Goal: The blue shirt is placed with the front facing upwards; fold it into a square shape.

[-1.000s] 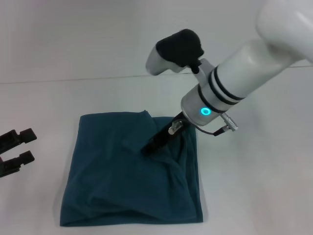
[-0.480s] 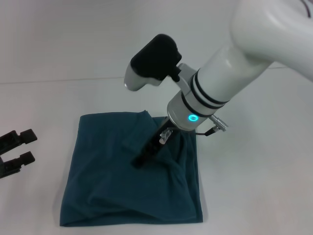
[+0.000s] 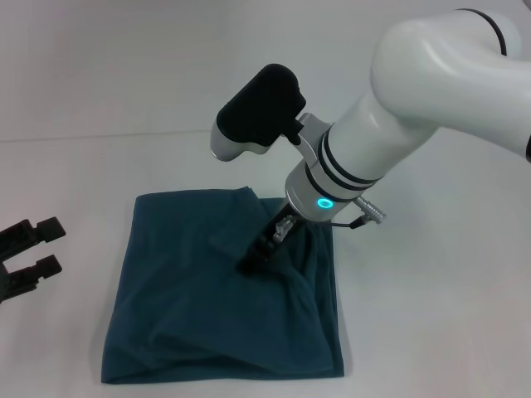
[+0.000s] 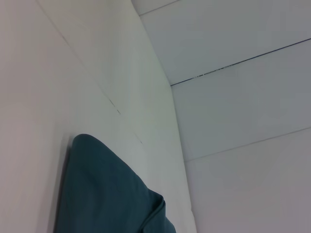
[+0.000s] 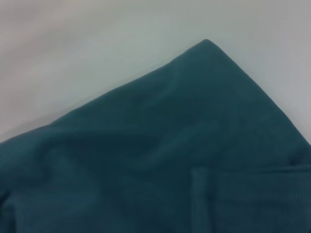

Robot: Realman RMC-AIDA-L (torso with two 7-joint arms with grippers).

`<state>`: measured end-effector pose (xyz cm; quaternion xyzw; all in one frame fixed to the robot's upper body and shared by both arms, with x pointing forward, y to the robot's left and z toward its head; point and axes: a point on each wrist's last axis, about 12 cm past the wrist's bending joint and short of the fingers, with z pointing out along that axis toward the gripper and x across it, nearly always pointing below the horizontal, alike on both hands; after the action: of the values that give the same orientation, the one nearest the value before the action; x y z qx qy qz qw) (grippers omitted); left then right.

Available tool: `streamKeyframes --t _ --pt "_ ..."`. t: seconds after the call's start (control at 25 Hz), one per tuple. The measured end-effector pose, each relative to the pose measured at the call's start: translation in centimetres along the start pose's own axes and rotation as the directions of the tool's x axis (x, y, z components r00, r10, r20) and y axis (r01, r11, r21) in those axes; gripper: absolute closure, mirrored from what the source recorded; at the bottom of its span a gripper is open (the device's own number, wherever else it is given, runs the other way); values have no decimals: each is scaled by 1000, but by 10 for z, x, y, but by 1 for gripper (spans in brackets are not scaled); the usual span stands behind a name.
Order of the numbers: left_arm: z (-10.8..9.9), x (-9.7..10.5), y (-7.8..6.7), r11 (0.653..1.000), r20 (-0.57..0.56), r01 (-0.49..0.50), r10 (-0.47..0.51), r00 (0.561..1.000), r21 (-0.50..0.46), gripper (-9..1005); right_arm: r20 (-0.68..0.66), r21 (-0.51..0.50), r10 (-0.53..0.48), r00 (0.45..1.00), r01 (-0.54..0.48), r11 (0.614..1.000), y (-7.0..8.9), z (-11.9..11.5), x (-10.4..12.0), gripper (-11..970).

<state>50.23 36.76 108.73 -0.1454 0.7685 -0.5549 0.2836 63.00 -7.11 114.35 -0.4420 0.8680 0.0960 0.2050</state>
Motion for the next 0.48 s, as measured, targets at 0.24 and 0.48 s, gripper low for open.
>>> streamKeyframes --t 0.24,0.48 --pt "2 0 -1 1000 -2 -1 1 1000 3 108 -11 -3 2 1000 -2 1000 0 1 3 85" --pt "2 0 -1 1000 -3 -2 2 1000 5 108 -11 -4 9 1000 -9 1000 -1 1 5 294"
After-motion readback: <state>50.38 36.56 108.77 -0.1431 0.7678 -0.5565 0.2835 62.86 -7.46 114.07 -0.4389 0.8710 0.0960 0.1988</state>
